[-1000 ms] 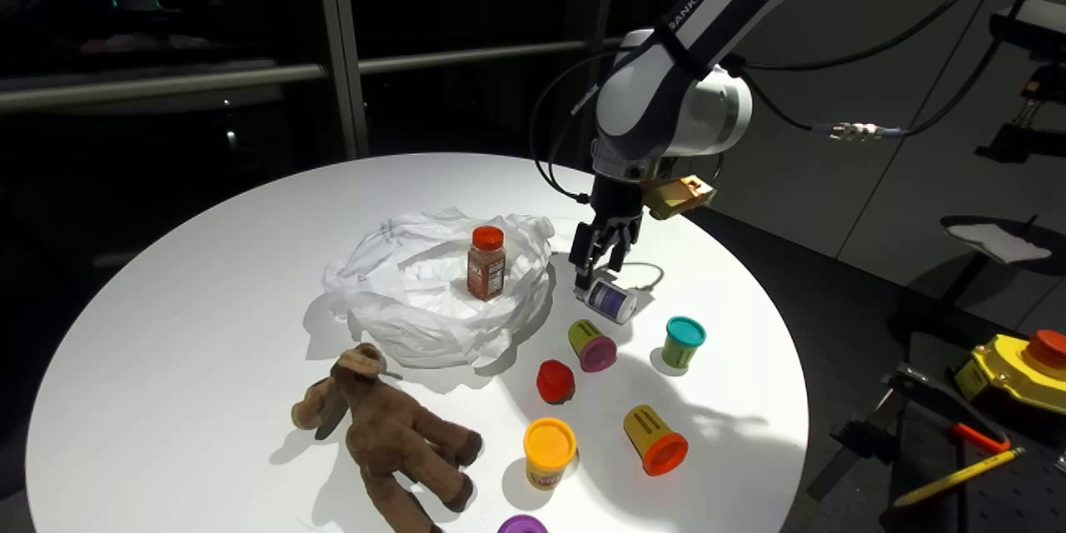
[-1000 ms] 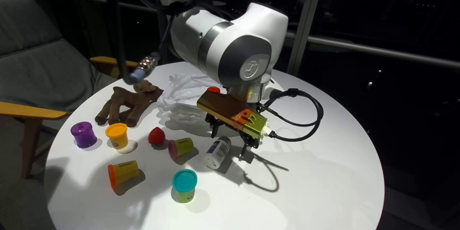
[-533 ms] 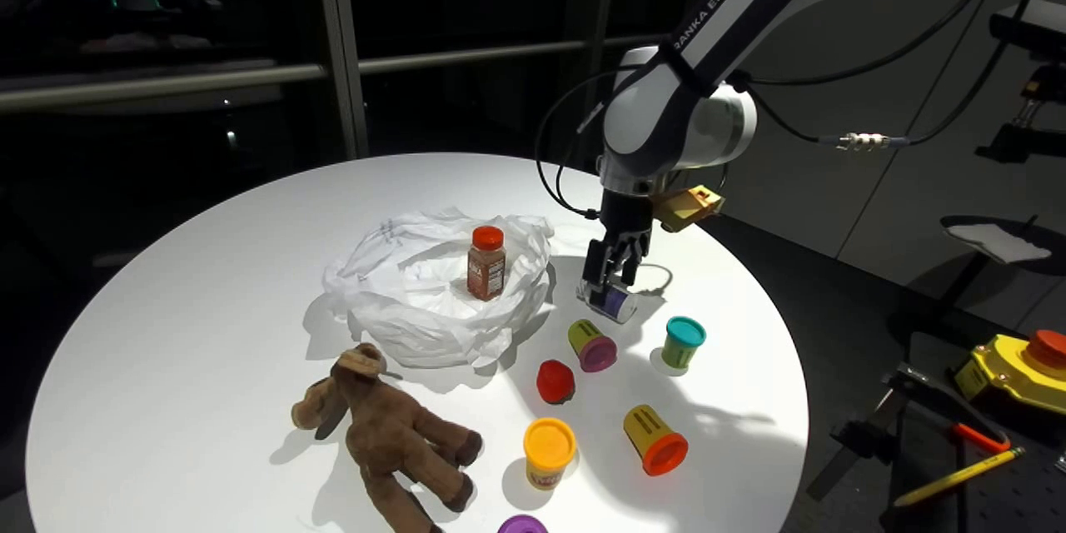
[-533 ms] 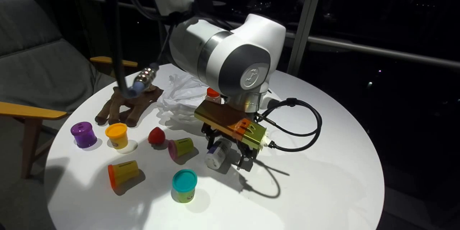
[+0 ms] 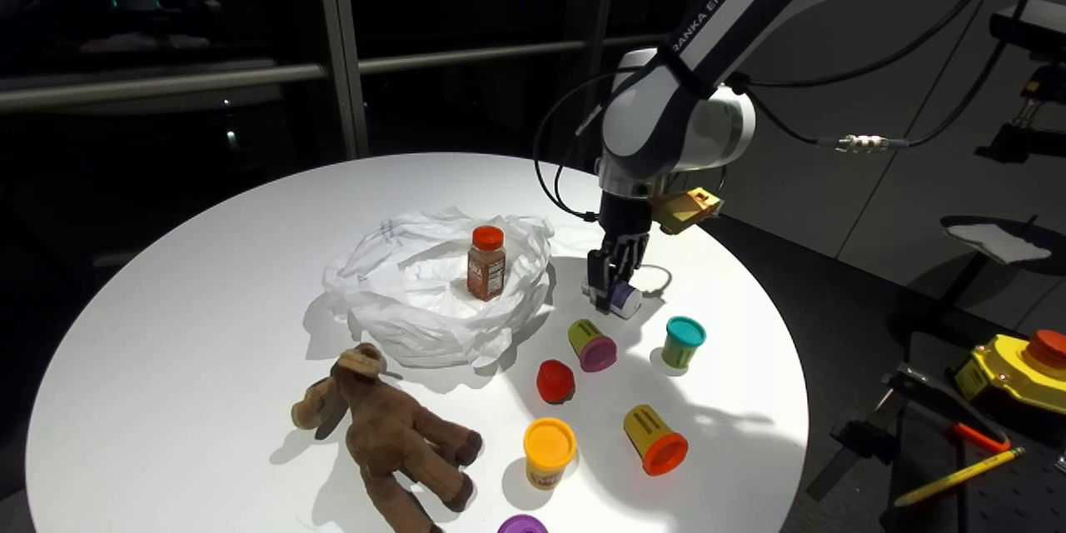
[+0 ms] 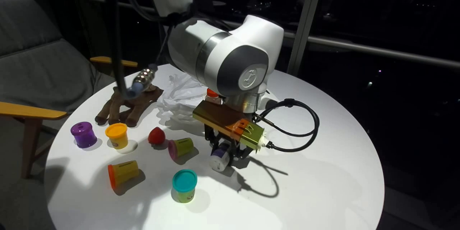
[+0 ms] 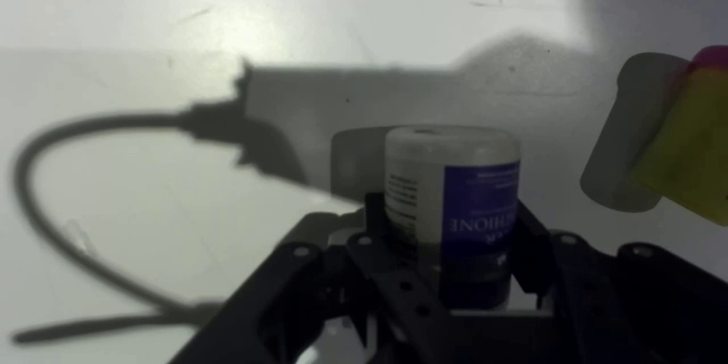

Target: Put the object on the table in the plastic bag

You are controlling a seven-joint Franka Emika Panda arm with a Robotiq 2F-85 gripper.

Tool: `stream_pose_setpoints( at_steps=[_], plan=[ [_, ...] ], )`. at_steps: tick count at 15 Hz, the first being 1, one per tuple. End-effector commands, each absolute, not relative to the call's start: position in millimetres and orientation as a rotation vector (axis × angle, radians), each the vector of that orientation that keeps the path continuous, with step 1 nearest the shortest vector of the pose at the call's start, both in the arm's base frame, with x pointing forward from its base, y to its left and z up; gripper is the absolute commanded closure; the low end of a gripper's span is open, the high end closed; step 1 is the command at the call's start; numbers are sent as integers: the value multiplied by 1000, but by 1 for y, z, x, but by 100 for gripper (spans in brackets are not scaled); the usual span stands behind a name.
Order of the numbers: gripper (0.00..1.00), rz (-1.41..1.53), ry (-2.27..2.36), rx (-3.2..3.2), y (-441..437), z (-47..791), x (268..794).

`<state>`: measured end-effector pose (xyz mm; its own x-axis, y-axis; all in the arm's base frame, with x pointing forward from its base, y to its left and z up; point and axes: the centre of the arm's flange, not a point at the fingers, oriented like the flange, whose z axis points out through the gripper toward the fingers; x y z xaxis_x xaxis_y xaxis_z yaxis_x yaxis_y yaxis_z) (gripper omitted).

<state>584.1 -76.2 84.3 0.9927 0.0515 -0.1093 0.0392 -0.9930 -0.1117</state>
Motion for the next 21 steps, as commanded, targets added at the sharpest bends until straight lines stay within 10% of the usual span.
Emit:
stream_pose_setpoints(
  at_steps=[1,10,21],
  plan=[
    [74,146,-57,-3047,-71,108,586],
    [74,-78,-214,-2980,36,242,613],
    [74,-339,-325,-2862,126,192,647]
  ],
)
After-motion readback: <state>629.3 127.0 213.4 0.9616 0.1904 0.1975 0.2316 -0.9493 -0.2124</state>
